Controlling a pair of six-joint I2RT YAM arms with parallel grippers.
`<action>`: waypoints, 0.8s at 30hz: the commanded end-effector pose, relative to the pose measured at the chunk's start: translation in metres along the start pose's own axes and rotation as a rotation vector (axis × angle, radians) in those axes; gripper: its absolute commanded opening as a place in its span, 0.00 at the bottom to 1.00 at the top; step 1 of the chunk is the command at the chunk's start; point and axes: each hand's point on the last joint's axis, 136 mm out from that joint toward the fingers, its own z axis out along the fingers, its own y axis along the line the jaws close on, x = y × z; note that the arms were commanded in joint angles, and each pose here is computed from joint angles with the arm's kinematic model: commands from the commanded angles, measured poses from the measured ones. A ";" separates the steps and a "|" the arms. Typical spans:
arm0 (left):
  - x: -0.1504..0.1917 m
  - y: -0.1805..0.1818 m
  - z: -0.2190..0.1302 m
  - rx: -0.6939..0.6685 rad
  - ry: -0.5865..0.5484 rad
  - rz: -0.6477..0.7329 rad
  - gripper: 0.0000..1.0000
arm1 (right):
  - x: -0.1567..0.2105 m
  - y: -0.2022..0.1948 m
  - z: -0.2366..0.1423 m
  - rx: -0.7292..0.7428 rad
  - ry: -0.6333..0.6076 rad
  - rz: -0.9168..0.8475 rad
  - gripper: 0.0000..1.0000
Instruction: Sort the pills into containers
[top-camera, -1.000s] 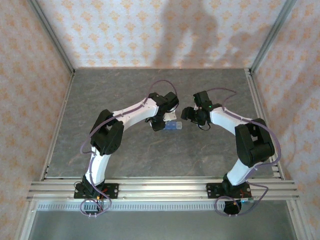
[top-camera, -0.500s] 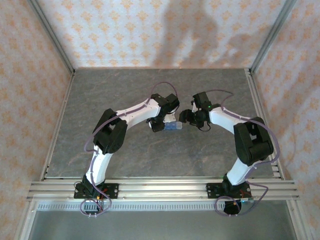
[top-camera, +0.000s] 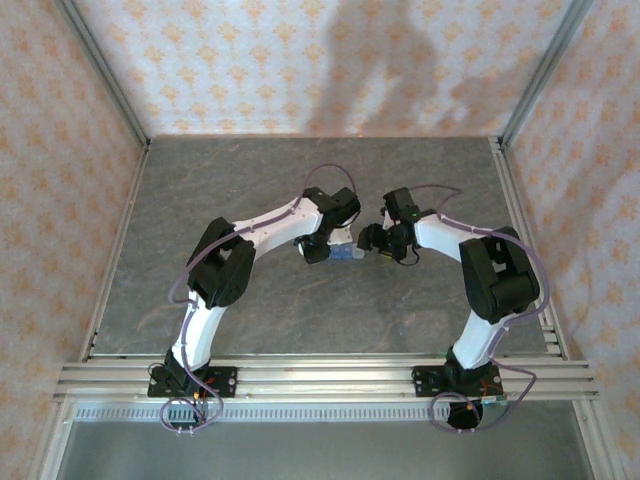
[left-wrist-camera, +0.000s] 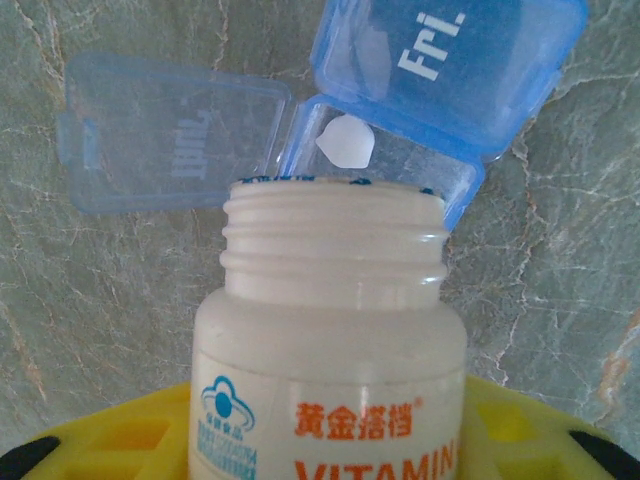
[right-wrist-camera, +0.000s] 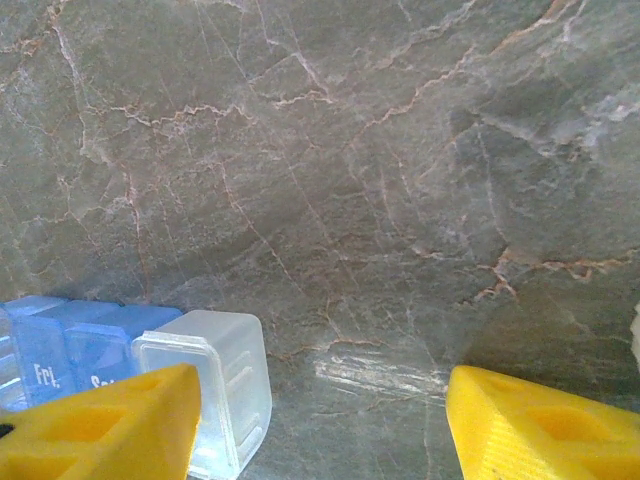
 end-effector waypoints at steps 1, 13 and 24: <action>0.001 0.002 -0.004 -0.016 0.022 0.033 0.00 | 0.008 -0.005 0.008 0.018 0.026 -0.013 0.66; 0.002 0.002 -0.002 -0.036 0.053 0.062 0.00 | 0.007 -0.005 0.008 0.024 0.023 -0.012 0.66; 0.000 0.000 0.002 -0.054 0.079 0.098 0.00 | 0.008 -0.006 0.008 0.028 0.023 -0.014 0.66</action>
